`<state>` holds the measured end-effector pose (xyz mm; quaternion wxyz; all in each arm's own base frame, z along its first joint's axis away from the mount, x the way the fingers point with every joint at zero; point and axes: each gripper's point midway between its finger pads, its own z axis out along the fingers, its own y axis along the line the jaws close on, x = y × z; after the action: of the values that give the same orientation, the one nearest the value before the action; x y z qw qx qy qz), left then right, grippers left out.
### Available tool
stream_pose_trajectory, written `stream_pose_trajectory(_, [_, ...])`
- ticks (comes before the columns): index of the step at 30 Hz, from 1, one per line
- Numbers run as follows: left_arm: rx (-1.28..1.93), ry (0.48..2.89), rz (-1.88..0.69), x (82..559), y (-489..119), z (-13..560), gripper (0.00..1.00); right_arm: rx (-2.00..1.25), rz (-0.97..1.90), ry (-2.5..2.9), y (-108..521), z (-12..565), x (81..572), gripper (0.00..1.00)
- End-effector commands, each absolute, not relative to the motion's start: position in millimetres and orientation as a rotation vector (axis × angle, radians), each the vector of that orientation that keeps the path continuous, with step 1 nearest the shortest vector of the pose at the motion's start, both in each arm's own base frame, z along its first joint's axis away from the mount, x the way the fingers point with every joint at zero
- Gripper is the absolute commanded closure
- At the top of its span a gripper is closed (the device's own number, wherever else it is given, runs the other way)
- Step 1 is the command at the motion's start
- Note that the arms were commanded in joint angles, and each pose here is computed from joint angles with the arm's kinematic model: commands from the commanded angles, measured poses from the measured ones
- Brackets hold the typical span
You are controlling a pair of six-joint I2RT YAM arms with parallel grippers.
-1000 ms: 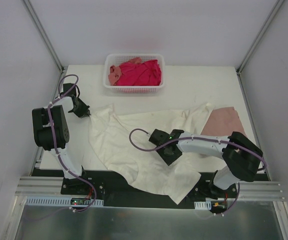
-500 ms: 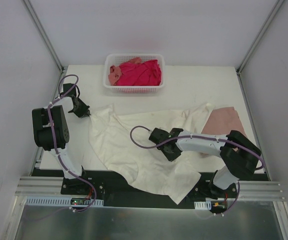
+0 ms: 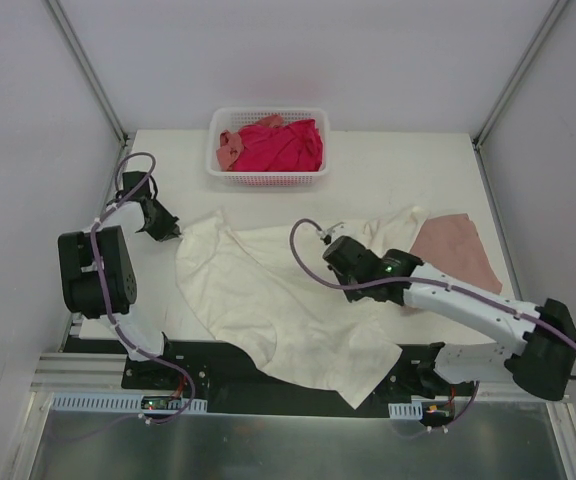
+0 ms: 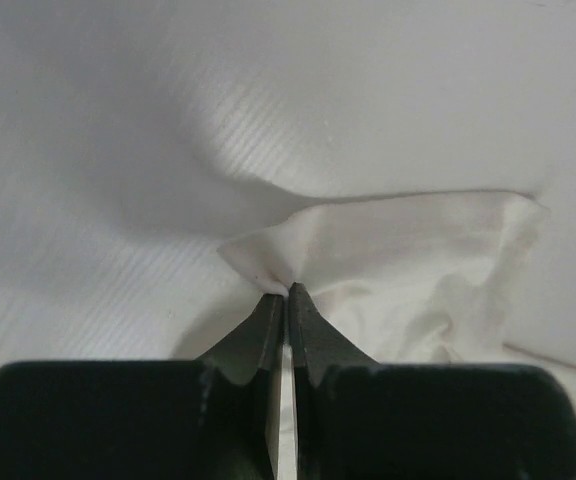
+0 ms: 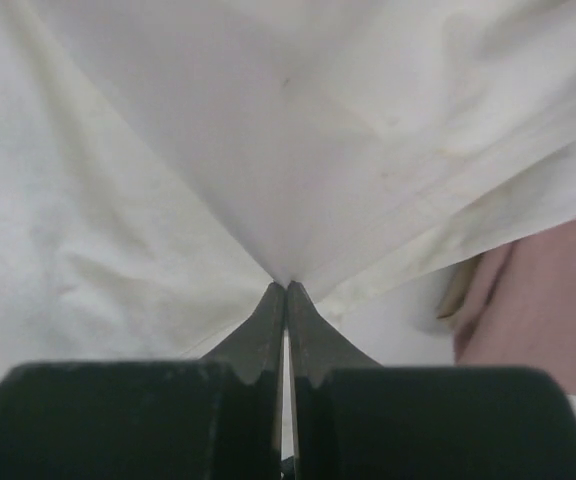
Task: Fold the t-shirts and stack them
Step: Flatten the tshirt out
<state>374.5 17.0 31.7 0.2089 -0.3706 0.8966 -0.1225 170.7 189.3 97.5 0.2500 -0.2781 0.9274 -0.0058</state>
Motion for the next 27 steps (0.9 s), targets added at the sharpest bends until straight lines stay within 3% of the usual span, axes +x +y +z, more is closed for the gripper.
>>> stream_pose_trajectory(1, [-0.881, 2.283, -0.444, 375.8, 7.7, 128.4, 1.0, -0.5, -0.044, 2.206, 171.4, 208.4, 223.0, 0.99])
stream_pose_trajectory(3, [-0.815, 2.179, -0.475, 375.7, 4.0, 172.8, 1.0, -0.442, -0.096, 2.074, 154.6, 256.0, 234.5, 0.99])
stream_pose_trajectory(8, [-0.599, 1.761, -0.498, 334.7, -2.8, 345.2, 1.0, -0.286, -0.05, 1.772, 122.8, 387.5, 239.7, 0.99])
stream_pose_trajectory(14, [-0.322, 1.33, -0.495, 229.8, -23.0, 531.8, 1.0, -0.312, 0.136, 1.461, 90.1, 509.8, 202.5, 0.99])
stream_pose_trajectory(18, [-0.193, 1.156, -0.452, 163.3, -34.5, 606.1, 1.0, -0.355, 0.315, 1.277, 70.2, 578.5, 159.1, 1.0])
stream_pose_trajectory(27, [-0.077, 0.766, -0.336, 14.1, -44.6, 708.7, 1.0, -0.479, 0.648, 1.002, 52.9, 636.0, 73.4, 0.99])
